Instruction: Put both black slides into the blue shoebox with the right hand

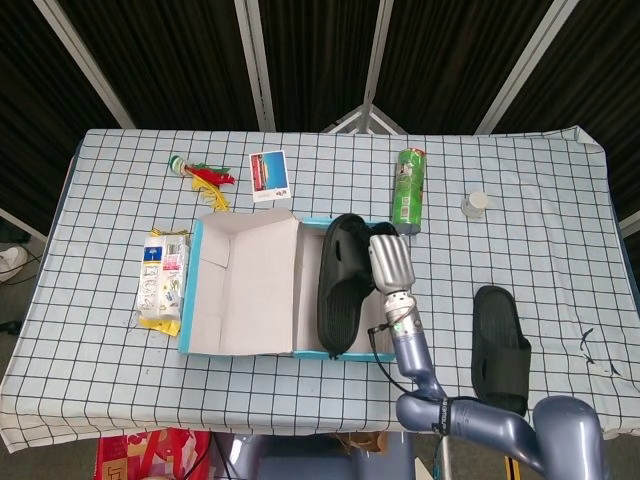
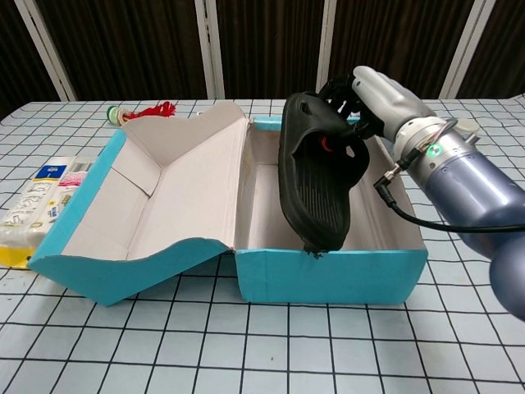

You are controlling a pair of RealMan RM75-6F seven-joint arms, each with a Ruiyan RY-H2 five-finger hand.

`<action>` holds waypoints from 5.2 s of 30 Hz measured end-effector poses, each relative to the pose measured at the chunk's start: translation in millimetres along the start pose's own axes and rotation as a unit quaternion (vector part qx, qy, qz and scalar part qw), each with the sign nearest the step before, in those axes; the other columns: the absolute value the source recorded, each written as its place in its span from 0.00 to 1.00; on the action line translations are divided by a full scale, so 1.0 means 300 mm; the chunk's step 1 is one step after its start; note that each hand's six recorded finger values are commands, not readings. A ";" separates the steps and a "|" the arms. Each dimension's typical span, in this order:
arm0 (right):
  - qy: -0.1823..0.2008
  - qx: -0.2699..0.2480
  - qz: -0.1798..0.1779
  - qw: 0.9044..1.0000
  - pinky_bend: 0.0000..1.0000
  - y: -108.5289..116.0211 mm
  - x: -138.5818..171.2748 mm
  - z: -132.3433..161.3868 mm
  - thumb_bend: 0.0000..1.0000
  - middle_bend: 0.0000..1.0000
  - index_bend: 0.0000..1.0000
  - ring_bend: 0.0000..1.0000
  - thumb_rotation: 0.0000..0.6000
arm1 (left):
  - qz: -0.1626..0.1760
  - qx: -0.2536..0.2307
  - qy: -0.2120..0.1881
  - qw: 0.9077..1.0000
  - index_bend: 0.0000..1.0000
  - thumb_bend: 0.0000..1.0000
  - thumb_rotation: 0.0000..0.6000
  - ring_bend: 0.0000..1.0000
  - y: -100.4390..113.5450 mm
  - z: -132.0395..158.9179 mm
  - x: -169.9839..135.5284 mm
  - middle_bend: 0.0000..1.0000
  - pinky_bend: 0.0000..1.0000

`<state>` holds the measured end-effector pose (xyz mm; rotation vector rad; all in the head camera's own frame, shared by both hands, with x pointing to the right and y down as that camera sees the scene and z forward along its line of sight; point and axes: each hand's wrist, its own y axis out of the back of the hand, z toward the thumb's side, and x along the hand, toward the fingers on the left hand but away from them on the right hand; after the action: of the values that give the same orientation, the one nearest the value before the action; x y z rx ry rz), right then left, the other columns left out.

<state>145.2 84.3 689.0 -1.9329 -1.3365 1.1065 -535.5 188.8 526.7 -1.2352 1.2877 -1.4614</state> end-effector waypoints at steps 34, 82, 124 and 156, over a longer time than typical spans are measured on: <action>-0.011 0.027 0.034 0.999 0.24 -0.082 0.022 -0.018 0.56 0.58 0.60 0.58 1.00 | 0.001 -0.004 0.002 1.000 0.15 0.73 1.00 0.00 0.006 -0.007 0.000 0.04 0.00; -0.080 0.140 0.090 0.983 0.14 -0.095 0.017 0.019 0.40 0.32 0.39 0.30 1.00 | 0.002 -0.004 0.003 1.000 0.15 0.73 1.00 0.00 0.008 -0.008 -0.001 0.04 0.00; -0.132 0.201 0.151 0.959 0.04 0.200 0.039 0.150 0.10 0.06 0.11 0.13 1.00 | 0.005 -0.004 0.008 1.000 0.15 0.73 1.00 0.00 0.016 -0.019 0.000 0.04 0.00; -0.301 0.125 0.116 0.938 0.04 0.536 0.663 -0.493 0.10 0.06 0.12 0.14 1.00 | 0.010 -0.015 0.023 1.000 0.15 0.73 1.00 0.00 0.023 -0.046 0.011 0.04 0.00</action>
<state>384.4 214.1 574.3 -1.6525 -1.1851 1.9985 -549.9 187.3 520.3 -1.2112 1.3533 -1.4696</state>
